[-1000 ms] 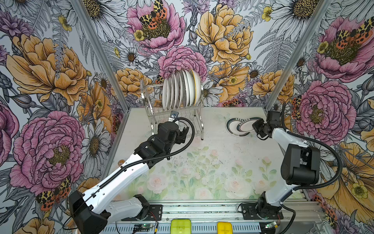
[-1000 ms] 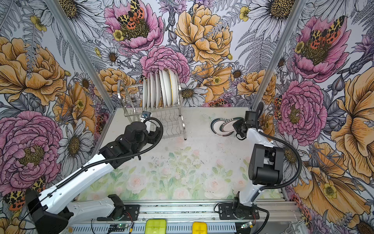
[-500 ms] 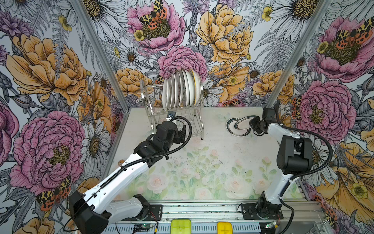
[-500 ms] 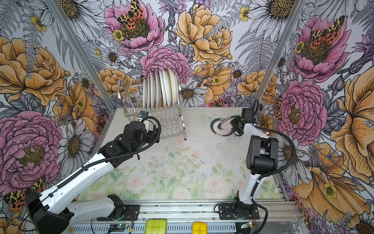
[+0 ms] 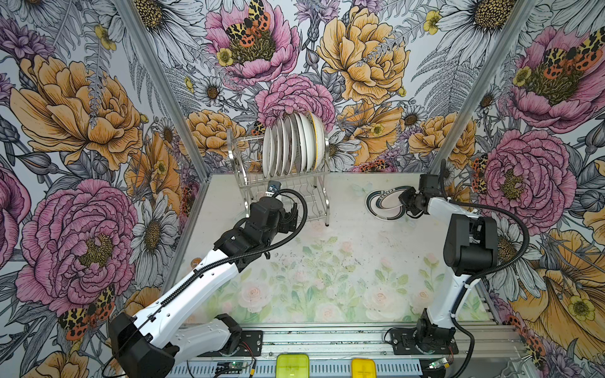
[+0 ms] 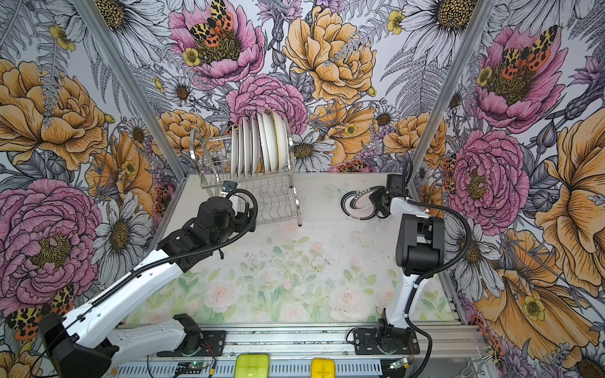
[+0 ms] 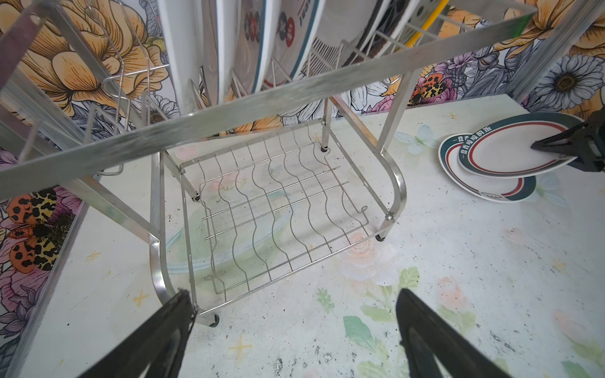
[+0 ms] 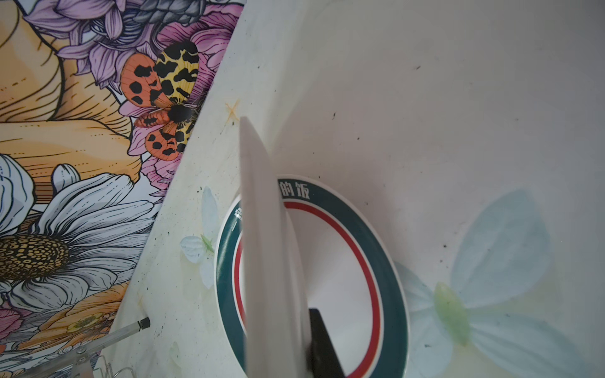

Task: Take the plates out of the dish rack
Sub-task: 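Lower the plate with the right gripper onto the first placed plate, then open the right gripper on the stack while the left gripper nears the rack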

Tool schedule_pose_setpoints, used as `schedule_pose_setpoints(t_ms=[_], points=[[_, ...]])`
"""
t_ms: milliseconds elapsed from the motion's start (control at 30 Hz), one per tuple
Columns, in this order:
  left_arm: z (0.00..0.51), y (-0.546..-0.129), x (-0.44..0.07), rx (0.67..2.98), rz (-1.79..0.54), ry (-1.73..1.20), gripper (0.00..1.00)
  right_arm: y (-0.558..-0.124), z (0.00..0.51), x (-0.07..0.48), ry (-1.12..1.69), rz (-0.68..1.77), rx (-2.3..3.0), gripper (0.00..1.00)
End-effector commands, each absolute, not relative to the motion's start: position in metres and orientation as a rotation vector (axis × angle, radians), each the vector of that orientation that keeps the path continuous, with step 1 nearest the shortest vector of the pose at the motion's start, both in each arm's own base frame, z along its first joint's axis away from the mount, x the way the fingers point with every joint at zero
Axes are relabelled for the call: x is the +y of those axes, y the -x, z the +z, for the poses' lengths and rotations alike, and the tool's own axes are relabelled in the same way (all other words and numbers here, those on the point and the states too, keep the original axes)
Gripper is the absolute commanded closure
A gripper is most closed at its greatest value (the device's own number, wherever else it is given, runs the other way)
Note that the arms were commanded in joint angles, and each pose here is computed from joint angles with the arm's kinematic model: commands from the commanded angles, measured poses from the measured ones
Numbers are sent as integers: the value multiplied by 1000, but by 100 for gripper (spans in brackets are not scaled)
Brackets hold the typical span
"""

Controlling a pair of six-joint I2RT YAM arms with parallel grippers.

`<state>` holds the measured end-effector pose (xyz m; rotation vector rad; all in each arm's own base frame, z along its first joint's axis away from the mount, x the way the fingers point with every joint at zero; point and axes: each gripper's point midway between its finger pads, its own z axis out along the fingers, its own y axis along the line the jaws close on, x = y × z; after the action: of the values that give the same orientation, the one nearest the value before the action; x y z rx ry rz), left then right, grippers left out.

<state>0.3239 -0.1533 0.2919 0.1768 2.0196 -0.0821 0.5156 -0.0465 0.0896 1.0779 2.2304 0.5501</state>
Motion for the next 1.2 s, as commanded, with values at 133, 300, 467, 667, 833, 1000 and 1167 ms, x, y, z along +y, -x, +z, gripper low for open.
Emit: schedule_pose_setpoints(t_ms=[133, 300, 467, 667, 833, 1000, 1167], points=[[295, -322, -151, 2010, -122, -160, 3, -520, 82, -45, -1037, 504, 2257, 85], [296, -322, -152, 2008, -124, -161, 3, -514, 72, -45, -1042, 489, 2288, 79], [297, -322, -152, 2005, -130, -162, 3, -510, 67, -45, -1038, 470, 2311, 73], [296, -322, -153, 2005, -135, -165, 2, -506, 63, -46, -1028, 455, 2332, 66], [294, -323, -154, 2009, -138, -167, 2, -505, 57, -46, -1030, 444, 2349, 62], [294, -323, -155, 2008, -143, -168, 2, -502, 53, -46, -1029, 420, 2364, 59], [292, -324, -155, 2012, -136, -168, 2, -497, 52, -47, -1020, 372, 2385, 57]])
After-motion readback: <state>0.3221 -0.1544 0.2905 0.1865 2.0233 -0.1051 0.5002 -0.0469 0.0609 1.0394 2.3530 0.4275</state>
